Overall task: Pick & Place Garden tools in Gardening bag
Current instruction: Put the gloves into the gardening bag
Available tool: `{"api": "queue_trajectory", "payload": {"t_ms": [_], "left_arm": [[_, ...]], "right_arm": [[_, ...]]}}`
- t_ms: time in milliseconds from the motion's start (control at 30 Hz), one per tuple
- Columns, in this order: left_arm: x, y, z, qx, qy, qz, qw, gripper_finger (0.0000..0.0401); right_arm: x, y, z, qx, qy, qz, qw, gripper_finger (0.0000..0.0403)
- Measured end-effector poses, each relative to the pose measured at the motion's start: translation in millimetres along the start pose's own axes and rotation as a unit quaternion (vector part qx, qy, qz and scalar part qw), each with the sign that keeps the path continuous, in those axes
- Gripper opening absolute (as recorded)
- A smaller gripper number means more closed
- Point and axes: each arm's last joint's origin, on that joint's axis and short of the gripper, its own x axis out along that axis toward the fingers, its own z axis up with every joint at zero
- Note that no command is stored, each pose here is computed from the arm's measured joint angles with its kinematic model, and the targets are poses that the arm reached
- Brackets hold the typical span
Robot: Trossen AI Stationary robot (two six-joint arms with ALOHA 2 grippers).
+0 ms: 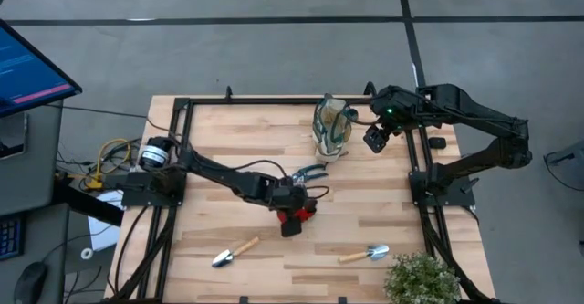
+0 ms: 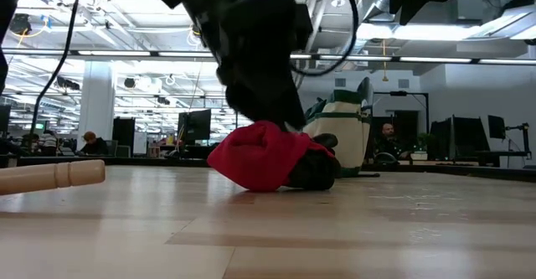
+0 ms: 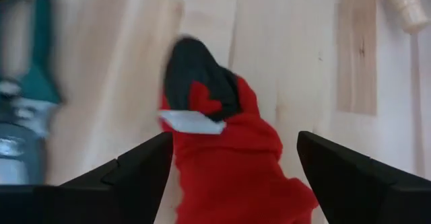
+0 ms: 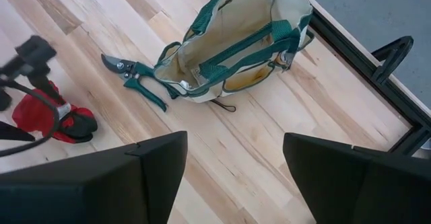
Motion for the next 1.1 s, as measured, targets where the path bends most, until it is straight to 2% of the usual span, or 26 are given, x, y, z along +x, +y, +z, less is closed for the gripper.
{"api": "queue_trajectory", "payload": {"t_ms": [267, 400, 533, 667, 700, 800, 900, 1000, 1100], "left_arm": [[27, 5, -13, -0.012, 0.035, 0.025, 0.999, 0.0314], [34, 9, -22, -0.015, 0.084, 0.016, 0.996, 0.0293], [37, 11, -29, -0.038, 0.12, 0.03, 0.992, 0.0225], [24, 19, -21, -0.077, 0.114, 0.031, 0.99, 0.0098], [18, 22, -18, -0.082, 0.11, 0.036, 0.99, 0.0081], [-13, 35, 5, -0.111, 0.031, 0.065, 0.991, 0.0081], [-56, 55, 37, -0.15, -0.103, 0.107, 0.977, 0.0081], [-93, 80, 63, -0.18, -0.236, 0.142, 0.944, 0.0081], [-121, 109, 84, -0.212, -0.351, 0.164, 0.897, 0.0081]], "right_arm": [[0, 0, 0, 0.0, 0.0, 0.0, 1.0, 0.0239], [0, 0, 0, 0.0, 0.002, -0.001, 1.0, 0.0239], [0, 0, 0, 0.0, 0.002, -0.001, 1.0, 0.0239], [0, -1, 0, 0.009, -0.003, -0.011, 1.0, 0.0239], [0, -1, 0, 0.013, -0.006, -0.016, 1.0, 0.0239], [-3, -3, -1, 0.021, -0.018, -0.028, 0.999, 0.0239], [-7, -6, -3, 0.034, -0.033, -0.038, 0.998, 0.0239], [-13, -10, -5, 0.044, -0.052, -0.049, 0.996, 0.0239], [-19, -14, -7, 0.056, -0.072, -0.06, 0.994, 0.0239]]}}
